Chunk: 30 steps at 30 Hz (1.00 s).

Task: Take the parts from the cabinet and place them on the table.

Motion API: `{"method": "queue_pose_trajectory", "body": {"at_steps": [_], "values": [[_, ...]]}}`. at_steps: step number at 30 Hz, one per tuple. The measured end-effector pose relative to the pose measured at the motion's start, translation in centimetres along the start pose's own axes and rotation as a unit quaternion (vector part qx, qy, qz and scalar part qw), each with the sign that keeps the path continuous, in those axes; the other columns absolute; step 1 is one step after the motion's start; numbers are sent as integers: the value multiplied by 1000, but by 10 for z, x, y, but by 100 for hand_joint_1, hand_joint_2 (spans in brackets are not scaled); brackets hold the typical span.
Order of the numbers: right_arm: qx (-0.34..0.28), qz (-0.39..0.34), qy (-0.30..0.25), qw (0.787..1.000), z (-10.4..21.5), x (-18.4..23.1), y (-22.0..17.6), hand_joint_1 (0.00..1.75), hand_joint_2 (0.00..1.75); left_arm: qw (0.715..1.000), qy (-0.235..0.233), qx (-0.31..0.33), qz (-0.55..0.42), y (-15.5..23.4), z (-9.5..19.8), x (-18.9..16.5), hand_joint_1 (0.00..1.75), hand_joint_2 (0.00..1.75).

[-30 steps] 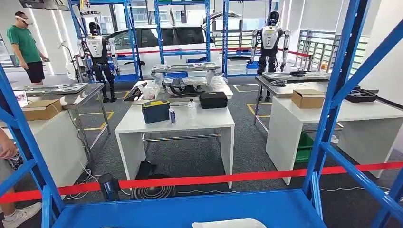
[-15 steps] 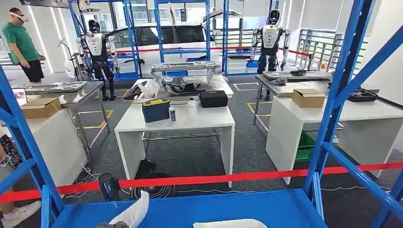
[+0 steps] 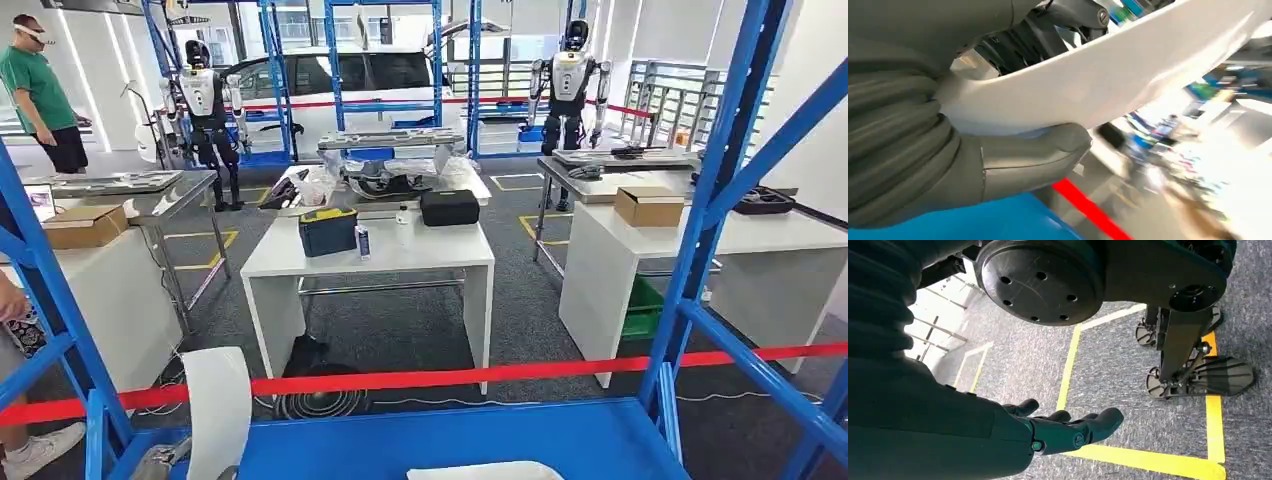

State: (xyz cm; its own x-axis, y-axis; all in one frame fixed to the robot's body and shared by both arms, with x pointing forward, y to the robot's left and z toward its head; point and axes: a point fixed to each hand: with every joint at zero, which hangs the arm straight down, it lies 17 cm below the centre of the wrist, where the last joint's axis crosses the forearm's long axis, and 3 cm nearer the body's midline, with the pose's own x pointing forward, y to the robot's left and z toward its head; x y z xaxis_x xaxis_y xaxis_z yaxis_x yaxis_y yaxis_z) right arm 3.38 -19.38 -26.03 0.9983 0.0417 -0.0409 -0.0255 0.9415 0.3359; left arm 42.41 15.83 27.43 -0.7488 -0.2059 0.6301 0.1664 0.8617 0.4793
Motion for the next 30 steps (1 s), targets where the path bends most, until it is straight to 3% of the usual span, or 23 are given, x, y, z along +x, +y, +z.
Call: {"method": "queue_pose_trajectory", "body": {"at_steps": [3, 8, 17, 30], "values": [[0, -1, 1, 1000, 0, 0, 0, 0, 175, 996, -41, 4, 75, 2, -2, 39, 175, 175], [2, -1, 1, 1000, 0, 1, 3, 0, 175, 993, -77, 18, 86, 12, -5, 69, 175, 175], [3, -7, 0, 1000, 0, 1, 3, 0, 175, 991, -108, 22, 72, 7, -8, 94, 175, 175], [1, 1, 2, 1000, 0, 0, 2, 0, 175, 989, -112, 1, 101, -9, 19, 103, 175, 175]]}}
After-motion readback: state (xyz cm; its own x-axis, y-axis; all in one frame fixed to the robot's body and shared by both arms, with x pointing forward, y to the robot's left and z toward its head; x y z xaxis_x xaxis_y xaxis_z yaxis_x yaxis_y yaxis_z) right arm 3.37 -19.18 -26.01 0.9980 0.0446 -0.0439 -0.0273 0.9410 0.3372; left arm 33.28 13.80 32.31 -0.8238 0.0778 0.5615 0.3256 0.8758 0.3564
